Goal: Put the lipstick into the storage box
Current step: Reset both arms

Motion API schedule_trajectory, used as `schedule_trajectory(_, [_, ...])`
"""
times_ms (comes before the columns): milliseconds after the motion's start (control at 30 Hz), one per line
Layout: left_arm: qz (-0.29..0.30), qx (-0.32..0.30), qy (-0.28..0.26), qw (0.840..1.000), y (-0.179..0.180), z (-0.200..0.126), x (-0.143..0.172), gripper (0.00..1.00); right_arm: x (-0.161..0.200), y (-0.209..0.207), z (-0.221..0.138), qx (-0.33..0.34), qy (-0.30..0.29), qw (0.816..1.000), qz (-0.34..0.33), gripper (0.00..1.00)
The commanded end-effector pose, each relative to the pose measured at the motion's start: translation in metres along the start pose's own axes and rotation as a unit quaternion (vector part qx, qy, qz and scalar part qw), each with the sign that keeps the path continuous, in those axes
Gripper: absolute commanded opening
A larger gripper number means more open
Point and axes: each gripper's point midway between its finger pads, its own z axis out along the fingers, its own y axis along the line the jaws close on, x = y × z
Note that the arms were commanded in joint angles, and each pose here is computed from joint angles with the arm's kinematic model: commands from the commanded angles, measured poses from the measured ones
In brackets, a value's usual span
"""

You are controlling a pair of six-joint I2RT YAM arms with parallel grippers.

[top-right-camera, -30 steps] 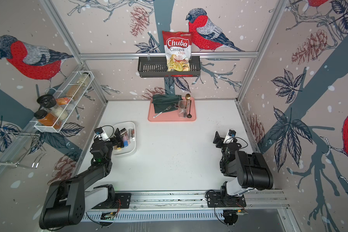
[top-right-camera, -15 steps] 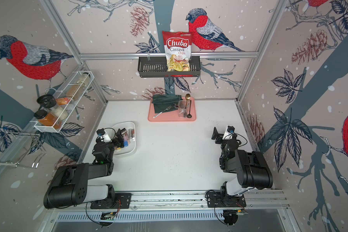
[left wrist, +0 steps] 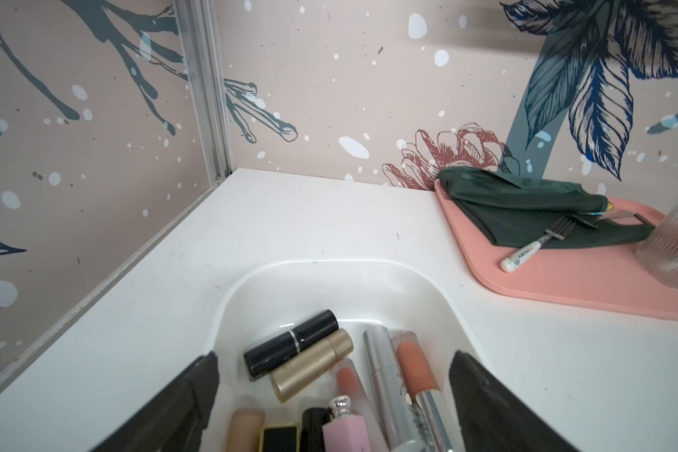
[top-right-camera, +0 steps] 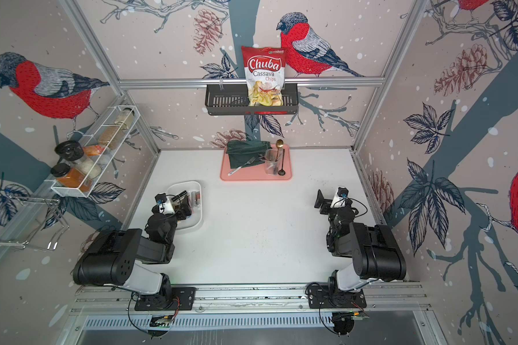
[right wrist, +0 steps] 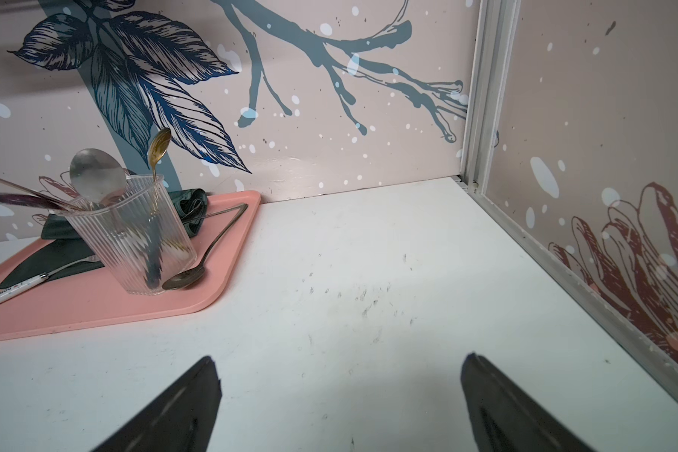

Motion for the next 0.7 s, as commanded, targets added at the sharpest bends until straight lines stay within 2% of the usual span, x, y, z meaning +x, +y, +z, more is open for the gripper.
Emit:
schedule_trajectory(0, [0.024,-0.012,-0.060,0.998,-0.001,-0.004,-0.027,0.96,-0.006,0.000,0.001,0.001,-0.011,1.000,-0.008,1.00])
schedule_trajectory(267, [0.020,-0.029,-0.038,0.999,0.003,0.011,-0.024,0.96,-0.005,0.000,0.001,0.002,-0.011,1.000,-0.008,1.00])
schedule_trajectory(333, [0.018,-0.048,0.000,0.999,0.009,0.026,-0.016,0.96,-0.006,0.000,0.000,0.002,-0.011,1.000,-0.007,1.00])
schedule_trajectory(667, [0.019,-0.047,-0.009,0.999,0.008,0.024,-0.018,0.98,-0.006,-0.001,0.001,0.004,-0.011,1.000,-0.004,1.00])
